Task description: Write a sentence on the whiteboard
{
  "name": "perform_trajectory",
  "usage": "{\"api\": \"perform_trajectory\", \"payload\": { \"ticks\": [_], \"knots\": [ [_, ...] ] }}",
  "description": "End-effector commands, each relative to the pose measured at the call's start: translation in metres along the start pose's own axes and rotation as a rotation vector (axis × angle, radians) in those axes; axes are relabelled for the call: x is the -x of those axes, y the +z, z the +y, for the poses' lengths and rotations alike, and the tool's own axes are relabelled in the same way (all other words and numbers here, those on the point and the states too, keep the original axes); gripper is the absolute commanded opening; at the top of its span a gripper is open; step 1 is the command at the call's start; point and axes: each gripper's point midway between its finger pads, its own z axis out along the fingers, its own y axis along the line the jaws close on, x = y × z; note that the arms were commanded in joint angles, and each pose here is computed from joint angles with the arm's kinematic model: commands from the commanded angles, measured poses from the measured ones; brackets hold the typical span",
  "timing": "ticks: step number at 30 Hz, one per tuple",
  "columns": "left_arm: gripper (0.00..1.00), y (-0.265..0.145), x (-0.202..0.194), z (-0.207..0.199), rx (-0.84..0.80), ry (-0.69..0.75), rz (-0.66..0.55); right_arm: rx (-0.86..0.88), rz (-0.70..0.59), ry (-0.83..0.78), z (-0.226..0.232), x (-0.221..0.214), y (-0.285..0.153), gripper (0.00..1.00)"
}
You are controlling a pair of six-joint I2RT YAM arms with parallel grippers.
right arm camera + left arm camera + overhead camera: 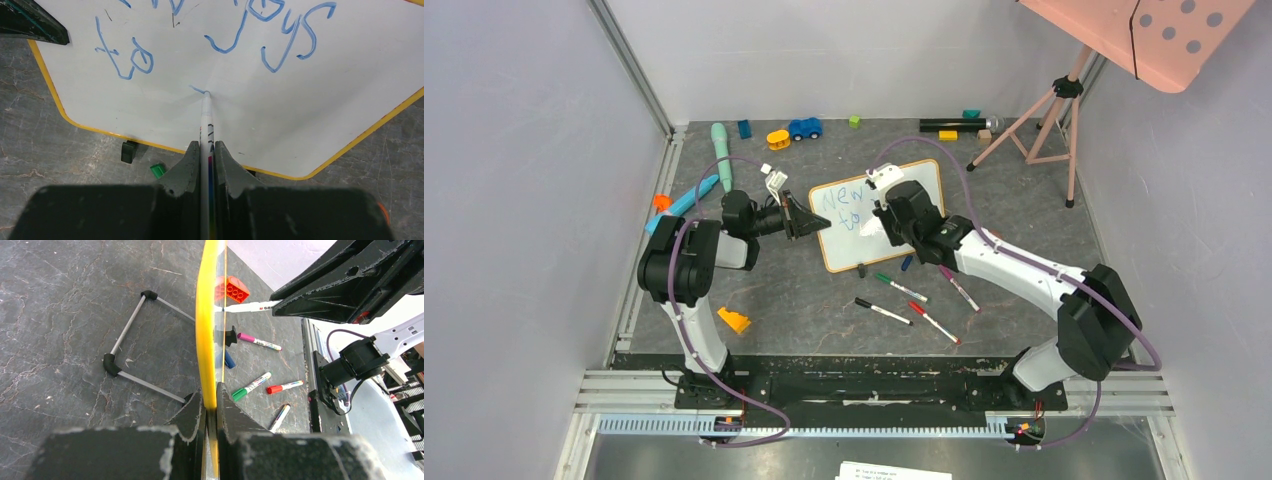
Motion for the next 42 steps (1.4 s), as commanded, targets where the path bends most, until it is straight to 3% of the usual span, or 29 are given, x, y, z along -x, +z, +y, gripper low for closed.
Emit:
{"api": "perform_trajectory", "payload": {
  "ticks": [1,22,42],
  "knots": [
    [0.02,-0.001,-0.008,0.008,-0.009,0.088,0.018,-0.048,-0.057,0.017,-0.008,0.026,0.003,0.00],
    [0.02,-0.001,-0.007,0.008,-0.004,0.091,0.017,-0.030,-0.101,0.012,-0.004,0.045,0.006,0.00],
    [0.02,-0.001,-0.008,0.009,0.001,0.088,0.016,0.075,-0.032,-0.010,0.016,0.023,0.011,0.00]
  ]
}}
